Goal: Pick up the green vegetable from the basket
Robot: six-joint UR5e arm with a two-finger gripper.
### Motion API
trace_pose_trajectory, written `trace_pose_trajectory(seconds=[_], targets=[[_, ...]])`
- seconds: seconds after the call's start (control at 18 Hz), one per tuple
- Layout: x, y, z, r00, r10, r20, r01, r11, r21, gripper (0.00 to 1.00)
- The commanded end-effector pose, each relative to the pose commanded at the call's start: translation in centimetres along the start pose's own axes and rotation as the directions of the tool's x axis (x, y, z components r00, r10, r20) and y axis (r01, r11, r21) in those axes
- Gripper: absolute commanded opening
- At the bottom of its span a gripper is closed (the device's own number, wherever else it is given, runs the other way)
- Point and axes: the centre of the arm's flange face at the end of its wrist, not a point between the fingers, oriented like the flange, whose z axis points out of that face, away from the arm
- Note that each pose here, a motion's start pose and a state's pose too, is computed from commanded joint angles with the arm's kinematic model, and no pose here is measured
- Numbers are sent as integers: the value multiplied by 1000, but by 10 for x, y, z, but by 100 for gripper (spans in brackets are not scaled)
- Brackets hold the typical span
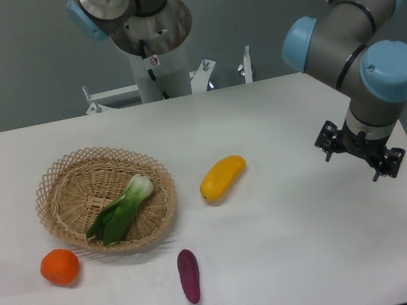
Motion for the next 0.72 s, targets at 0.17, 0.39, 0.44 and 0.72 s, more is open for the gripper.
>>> trace_pose_trajectory(seconds=[0.17, 0.39, 0.44, 0.72], targets=[[1, -1, 0, 1000, -14, 2, 14, 1000, 0, 100], [1, -2, 0, 1000, -14, 1, 14, 1000, 2, 100], [1, -2, 0, 1000, -15, 2, 15, 1000, 1, 100], [9, -19, -4, 1000, -14, 5, 14, 1000, 15, 100]])
